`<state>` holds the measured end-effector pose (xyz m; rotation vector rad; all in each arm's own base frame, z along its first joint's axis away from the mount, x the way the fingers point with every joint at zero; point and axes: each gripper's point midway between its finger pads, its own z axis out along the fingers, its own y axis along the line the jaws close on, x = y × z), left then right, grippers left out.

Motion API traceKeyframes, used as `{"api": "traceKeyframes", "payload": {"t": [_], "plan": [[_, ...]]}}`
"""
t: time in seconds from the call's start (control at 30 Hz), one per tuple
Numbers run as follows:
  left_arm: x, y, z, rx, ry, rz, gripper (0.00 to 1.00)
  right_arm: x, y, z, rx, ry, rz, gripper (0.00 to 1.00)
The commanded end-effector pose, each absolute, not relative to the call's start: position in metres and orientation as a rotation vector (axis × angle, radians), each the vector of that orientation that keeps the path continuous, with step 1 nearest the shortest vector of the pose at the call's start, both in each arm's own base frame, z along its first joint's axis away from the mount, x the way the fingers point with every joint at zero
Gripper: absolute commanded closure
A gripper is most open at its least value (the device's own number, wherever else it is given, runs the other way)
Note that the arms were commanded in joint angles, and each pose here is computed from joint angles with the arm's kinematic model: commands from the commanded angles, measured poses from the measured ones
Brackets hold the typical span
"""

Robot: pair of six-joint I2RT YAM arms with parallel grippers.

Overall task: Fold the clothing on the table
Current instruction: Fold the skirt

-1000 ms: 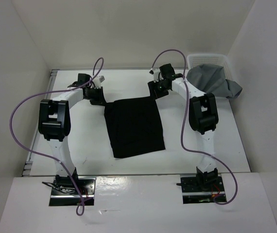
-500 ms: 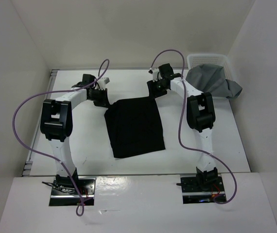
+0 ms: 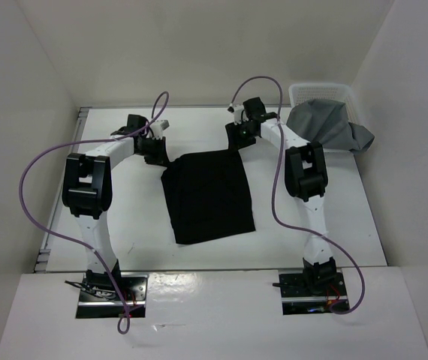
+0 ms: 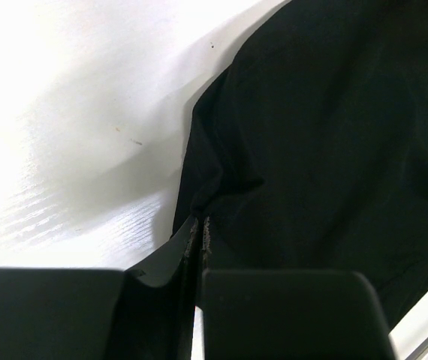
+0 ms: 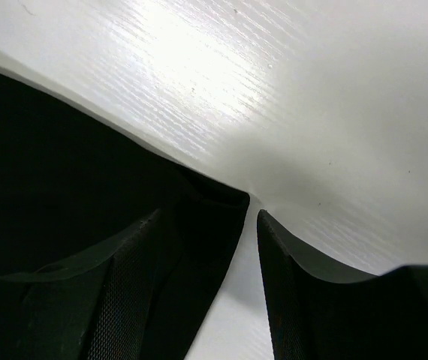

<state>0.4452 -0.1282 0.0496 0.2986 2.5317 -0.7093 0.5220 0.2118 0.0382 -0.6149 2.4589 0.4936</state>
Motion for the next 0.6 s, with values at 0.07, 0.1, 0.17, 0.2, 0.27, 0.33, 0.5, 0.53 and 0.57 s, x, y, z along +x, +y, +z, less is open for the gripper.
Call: {"api": "traceKeyframes", "payload": {"t": [0.07,0.1,0.17,0.2,0.27,0.33,0.5,0.53,0.57], "plan": [[0.445,-0.130,0.067,0.360,2.484,-0.692,0.96,0.538,0.215,0.046,-0.625,2.410,0.507,0.42],[0.445,-0.130,0.067,0.360,2.484,-0.692,0.96,0.538,0.215,0.046,-0.625,2.410,0.507,0.42],[0.445,-0.130,0.067,0.360,2.484,-0.692,0.96,0.535,0.215,0.043,-0.639,2.413,0.515,0.43],[0.445,-0.130,0.067,0.360,2.484,-0.692,0.96,0.535,0.215,0.043,-0.639,2.413,0.515,0.43],[0.445,-0.130,0.063,0.358,2.493,-0.694,0.96,0.535,0.215,0.043,-0.639,2.413,0.515,0.47],[0.445,-0.130,0.063,0.358,2.493,-0.694,0.96,0.533,0.214,0.040,-0.639,2.422,0.516,0.51],[0.440,-0.135,0.061,0.371,2.499,-0.711,0.96,0.524,0.218,0.033,-0.665,2.442,0.530,0.55],[0.442,-0.135,0.061,0.373,2.490,-0.709,0.96,0.524,0.218,0.033,-0.665,2.442,0.530,0.57],[0.439,-0.135,0.058,0.371,2.500,-0.712,0.96,0.524,0.218,0.033,-0.665,2.442,0.530,0.60]]}}
